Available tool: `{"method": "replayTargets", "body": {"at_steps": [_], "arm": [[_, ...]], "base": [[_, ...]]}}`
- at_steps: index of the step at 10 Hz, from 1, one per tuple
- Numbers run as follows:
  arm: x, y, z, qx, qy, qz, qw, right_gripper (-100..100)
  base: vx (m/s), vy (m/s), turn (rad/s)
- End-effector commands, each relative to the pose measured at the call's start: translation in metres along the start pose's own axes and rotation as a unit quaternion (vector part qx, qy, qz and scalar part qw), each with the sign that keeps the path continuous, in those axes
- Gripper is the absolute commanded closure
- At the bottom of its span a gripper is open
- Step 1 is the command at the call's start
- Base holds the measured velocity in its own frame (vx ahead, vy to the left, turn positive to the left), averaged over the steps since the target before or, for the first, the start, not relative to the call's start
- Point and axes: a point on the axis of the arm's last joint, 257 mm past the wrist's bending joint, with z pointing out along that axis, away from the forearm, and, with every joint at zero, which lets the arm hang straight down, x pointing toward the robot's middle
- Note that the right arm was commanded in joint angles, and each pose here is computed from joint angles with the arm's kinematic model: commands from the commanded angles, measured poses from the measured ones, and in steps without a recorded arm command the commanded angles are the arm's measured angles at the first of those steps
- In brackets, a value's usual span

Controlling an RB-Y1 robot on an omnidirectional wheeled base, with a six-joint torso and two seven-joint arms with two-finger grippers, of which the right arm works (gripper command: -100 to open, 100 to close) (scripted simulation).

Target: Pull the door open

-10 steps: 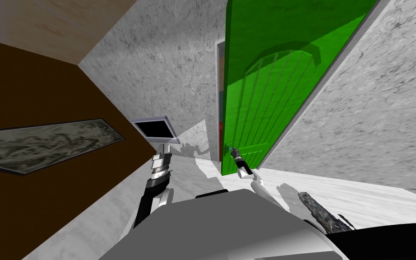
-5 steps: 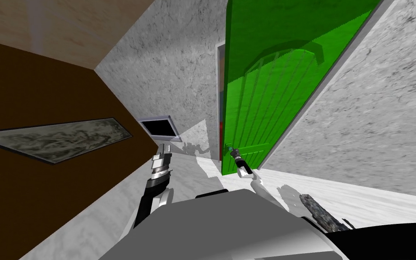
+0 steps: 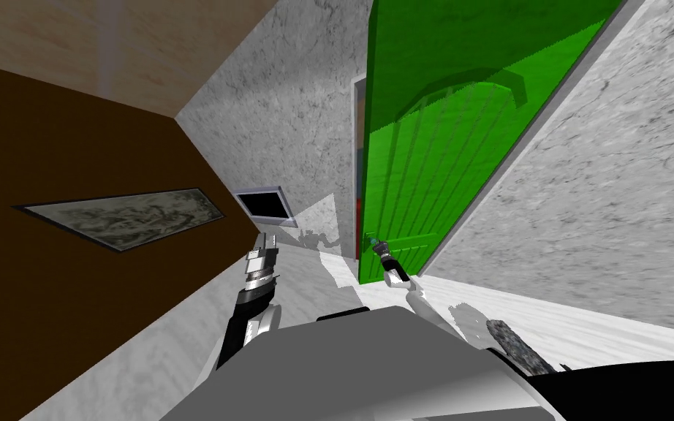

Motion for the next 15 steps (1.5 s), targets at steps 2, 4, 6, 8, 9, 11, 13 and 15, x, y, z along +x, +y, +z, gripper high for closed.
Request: {"method": "replayTargets", "body": {"at_steps": [2,4,6,8,9,11,13,15], "arm": [[0.008,-0.008,-0.0023,0.004,0.001,0.050,0.9987,-100],[0.010,-0.011,-0.0051,0.004,-0.001,0.095,0.9955,-100],[0.013,-0.015,-0.0084,0.005,-0.004,0.145,0.9894,-100],[0.016,-0.019,-0.0119,0.006,-0.007,0.197,0.9803,-100],[0.017,-0.021,-0.0137,0.006,-0.009,0.224,0.9746,-100],[0.020,-0.025,-0.0171,0.007,-0.012,0.274,0.9615,-100],[0.023,-0.028,-0.0203,0.008,-0.016,0.320,0.9474,-100],[0.025,-0.032,-0.0230,0.009,-0.018,0.357,0.9339,-100]], "base": [[-0.083,-0.048,-0.017],[-0.099,-0.015,0.134],[-0.092,0.006,0.067],[-0.109,-0.042,0.061],[-0.104,-0.069,0.057],[-0.085,-0.059,0.067],[-0.092,-0.054,0.053],[-0.093,-0.040,0.038]]}}
